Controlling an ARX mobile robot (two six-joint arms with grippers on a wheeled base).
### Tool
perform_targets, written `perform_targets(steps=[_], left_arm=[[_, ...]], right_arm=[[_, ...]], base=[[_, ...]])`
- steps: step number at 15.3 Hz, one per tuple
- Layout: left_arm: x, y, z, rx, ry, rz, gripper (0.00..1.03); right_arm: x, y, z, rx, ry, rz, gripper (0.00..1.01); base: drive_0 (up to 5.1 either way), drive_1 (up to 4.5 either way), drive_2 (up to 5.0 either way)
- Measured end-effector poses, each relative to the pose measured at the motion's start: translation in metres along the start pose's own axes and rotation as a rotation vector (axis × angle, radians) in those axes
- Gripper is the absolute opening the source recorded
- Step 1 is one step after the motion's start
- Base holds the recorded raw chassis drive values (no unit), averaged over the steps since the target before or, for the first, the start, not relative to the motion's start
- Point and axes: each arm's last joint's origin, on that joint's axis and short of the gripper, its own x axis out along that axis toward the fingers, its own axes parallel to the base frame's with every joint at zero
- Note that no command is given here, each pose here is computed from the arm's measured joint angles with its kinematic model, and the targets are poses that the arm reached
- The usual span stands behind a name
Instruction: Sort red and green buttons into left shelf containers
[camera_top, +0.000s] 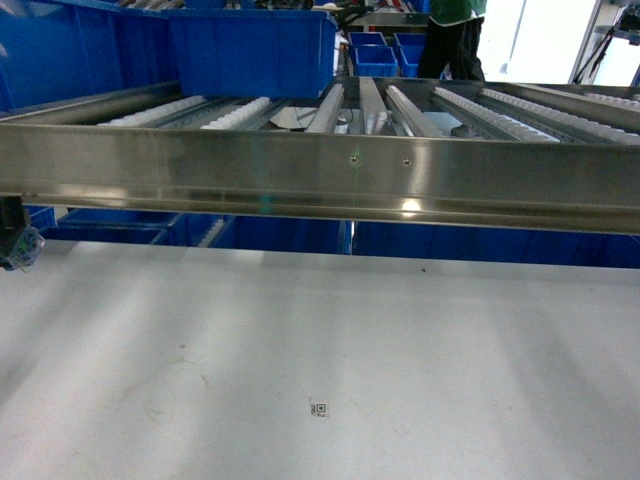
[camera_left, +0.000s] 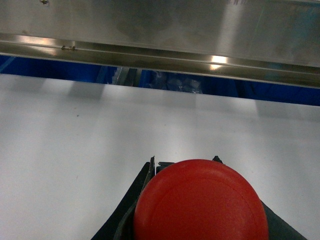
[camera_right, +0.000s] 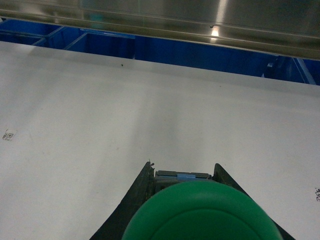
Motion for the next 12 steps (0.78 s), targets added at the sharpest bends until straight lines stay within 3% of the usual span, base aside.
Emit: perform_targets(steps=[2,4,6,9,12], left_arm=[[-0.034,-0.003,0.003,-0.012,-0.063,0.008,0.29],[-0.075,-0.016,0.010,0.013,-0.153,0.005,0.29],[-0.103,-0.028,0.004,0.037,-0.170,-0.007,0.29],[-0.123,-0.034,-0.010,0.052,-0.169,0.034,0.29],[-0.125,-0.035,-0.010,0.074,-0.193,0.024,0.29]], right_arm=[[0.000,0.000,0.000,0.000,0.000,0.000,0.27],[0.000,0.000,0.000,0.000,0.000,0.000,0.27],[0.000,0.000,0.000,0.000,0.000,0.000,0.27],[0.000,0.000,0.000,0.000,0.000,0.000,0.27],[0.000,0.000,0.000,0.000,0.000,0.000,0.27]], base=[[0.0,0.00,0.0],[0.0,0.00,0.0],[0.0,0.00,0.0],[0.0,0.00,0.0],[0.0,0.00,0.0]])
